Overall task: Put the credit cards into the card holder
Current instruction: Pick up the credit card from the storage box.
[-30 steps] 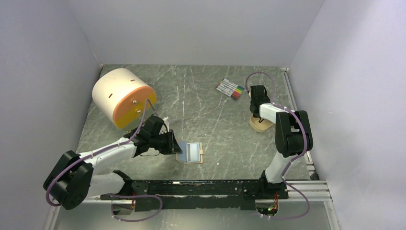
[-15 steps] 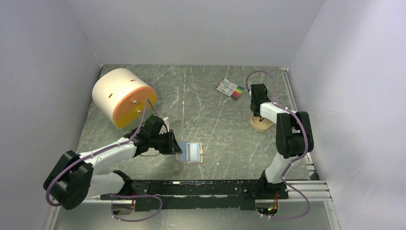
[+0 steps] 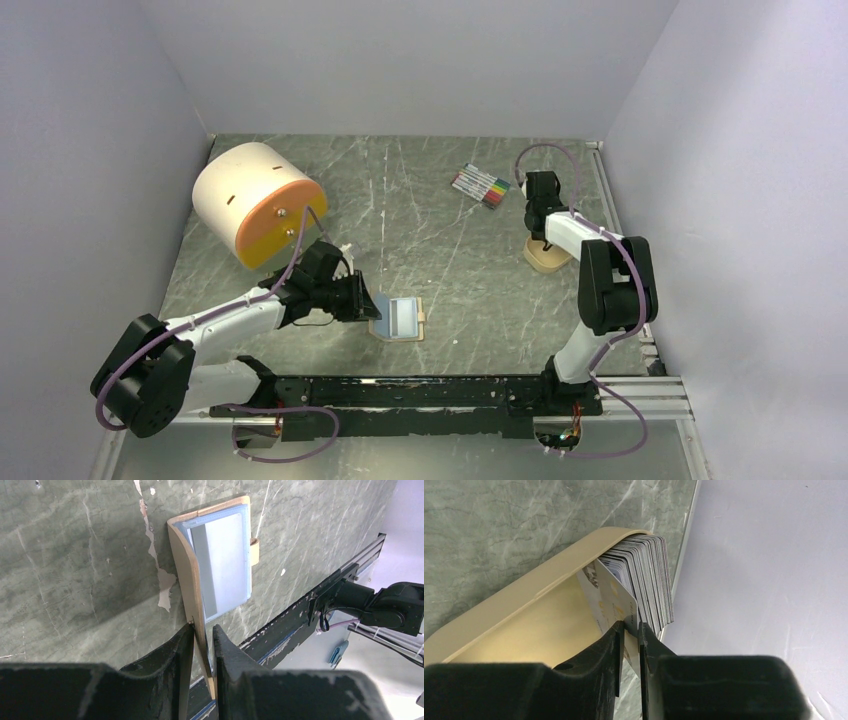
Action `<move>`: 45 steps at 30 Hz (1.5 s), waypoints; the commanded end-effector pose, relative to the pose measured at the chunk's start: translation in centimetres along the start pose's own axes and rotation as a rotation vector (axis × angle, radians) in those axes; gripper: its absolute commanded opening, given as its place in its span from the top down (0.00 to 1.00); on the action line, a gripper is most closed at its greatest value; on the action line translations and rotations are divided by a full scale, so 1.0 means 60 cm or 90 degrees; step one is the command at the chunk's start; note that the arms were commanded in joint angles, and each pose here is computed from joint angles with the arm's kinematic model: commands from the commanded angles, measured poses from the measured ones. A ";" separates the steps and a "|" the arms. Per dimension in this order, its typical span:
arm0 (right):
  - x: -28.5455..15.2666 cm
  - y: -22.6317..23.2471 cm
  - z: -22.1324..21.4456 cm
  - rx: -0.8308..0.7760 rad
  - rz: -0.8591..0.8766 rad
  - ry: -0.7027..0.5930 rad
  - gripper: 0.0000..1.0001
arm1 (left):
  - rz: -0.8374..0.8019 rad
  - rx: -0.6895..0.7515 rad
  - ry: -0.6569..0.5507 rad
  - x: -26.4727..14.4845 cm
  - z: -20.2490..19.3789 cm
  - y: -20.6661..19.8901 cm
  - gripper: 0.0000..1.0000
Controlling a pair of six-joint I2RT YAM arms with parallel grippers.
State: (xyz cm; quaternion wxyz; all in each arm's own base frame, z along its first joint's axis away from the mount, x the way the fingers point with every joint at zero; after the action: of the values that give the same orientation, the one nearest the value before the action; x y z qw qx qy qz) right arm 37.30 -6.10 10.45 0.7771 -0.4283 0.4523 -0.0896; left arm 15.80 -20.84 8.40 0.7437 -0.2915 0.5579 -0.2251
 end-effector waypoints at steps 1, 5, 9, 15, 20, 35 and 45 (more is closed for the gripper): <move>-0.014 -0.028 0.013 0.029 -0.008 -0.016 0.81 | -0.016 0.001 0.000 0.000 0.000 -0.004 0.74; -0.029 -0.008 0.010 0.033 0.039 -0.013 0.89 | -0.022 -0.001 -0.002 -0.001 0.001 -0.007 0.74; -0.051 0.014 -0.004 0.038 0.081 -0.011 1.00 | -0.026 -0.003 0.001 -0.001 0.001 -0.009 0.74; -0.086 0.001 0.001 0.057 0.092 -0.010 1.00 | -0.006 0.006 0.002 -0.001 -0.002 0.002 0.73; -0.149 -0.016 0.057 0.087 0.112 -0.089 1.00 | -0.002 0.012 -0.007 -0.005 0.000 0.002 0.73; -0.365 -0.023 0.178 0.346 0.388 -0.451 1.00 | 0.003 0.008 -0.027 -0.005 0.002 0.008 0.91; -0.438 0.103 0.166 0.454 0.784 -0.424 1.00 | -0.055 -0.034 -0.032 -0.002 0.002 -0.012 0.91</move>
State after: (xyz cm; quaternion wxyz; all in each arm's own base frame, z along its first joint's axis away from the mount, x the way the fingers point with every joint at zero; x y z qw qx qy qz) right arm 31.12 14.14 24.75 0.9249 0.0551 0.2724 0.2595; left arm 15.43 -20.56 8.18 0.7465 -0.3109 0.5448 -0.2219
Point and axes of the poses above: each gripper's point midway between its finger pads, its own x axis out along the fingers, its own y axis along the line the jaws close on, z = x × y, the point moved 4 cm from there along -x, back along the fingers, and after that the axes turned 5 degrees about -x, right-handed, at the moved point
